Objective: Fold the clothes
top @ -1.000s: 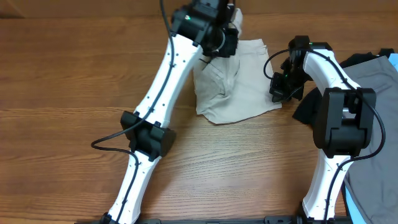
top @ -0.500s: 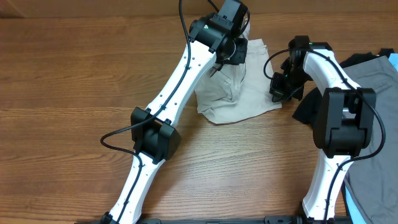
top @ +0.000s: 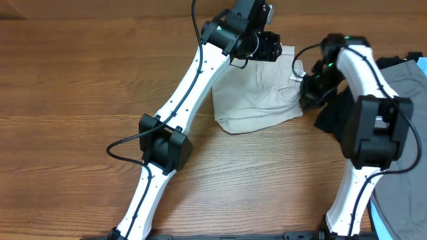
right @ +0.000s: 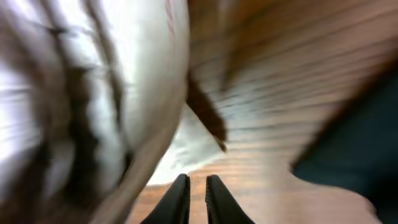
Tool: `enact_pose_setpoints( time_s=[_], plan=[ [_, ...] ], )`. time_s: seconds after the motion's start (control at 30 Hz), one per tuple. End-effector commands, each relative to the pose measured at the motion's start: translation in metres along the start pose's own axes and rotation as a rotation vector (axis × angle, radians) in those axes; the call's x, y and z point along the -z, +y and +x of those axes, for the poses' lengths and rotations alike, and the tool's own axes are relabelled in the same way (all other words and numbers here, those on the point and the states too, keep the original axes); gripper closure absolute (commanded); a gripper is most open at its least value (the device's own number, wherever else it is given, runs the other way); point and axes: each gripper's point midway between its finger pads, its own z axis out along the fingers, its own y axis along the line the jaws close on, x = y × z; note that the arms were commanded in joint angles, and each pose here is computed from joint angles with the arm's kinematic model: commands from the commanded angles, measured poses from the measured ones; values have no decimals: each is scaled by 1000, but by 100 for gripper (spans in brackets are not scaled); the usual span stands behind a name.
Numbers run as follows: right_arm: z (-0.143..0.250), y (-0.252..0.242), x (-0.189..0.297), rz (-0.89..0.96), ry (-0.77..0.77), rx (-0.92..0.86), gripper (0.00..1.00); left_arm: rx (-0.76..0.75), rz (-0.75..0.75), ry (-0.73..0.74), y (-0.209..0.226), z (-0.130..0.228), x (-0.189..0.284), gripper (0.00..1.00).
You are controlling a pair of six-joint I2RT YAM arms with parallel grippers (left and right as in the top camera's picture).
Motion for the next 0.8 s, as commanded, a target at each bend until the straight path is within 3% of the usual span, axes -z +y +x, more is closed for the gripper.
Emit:
enact_pose_setpoints(
  time_s=[0.0, 0.07, 0.13, 0.3, 0.43, 0.57, 0.77],
  plan=[
    [5, 11, 66, -44, -144, 39, 86, 17, -72, -5, 30, -6, 14, 58],
    [13, 17, 74, -62, -144, 50, 89, 34, -151, -3, 49, -5, 17, 71],
    [18, 26, 75, -91, -134, 67, 96, 40, -214, -5, 61, -3, 19, 76],
    [12, 73, 80, -266, -185, 249, 96, 43, -305, -13, 81, -1, 16, 90],
    [-1, 90, 81, -303, -251, 295, 96, 47, -307, 0, 88, 5, 2, 94],
    [-7, 92, 52, -287, -255, 312, 96, 53, -277, 47, 98, 26, -29, 96],
    [-5, 48, -10, -122, -209, 174, 96, 58, -258, 67, 101, 35, -39, 94]
  ],
)
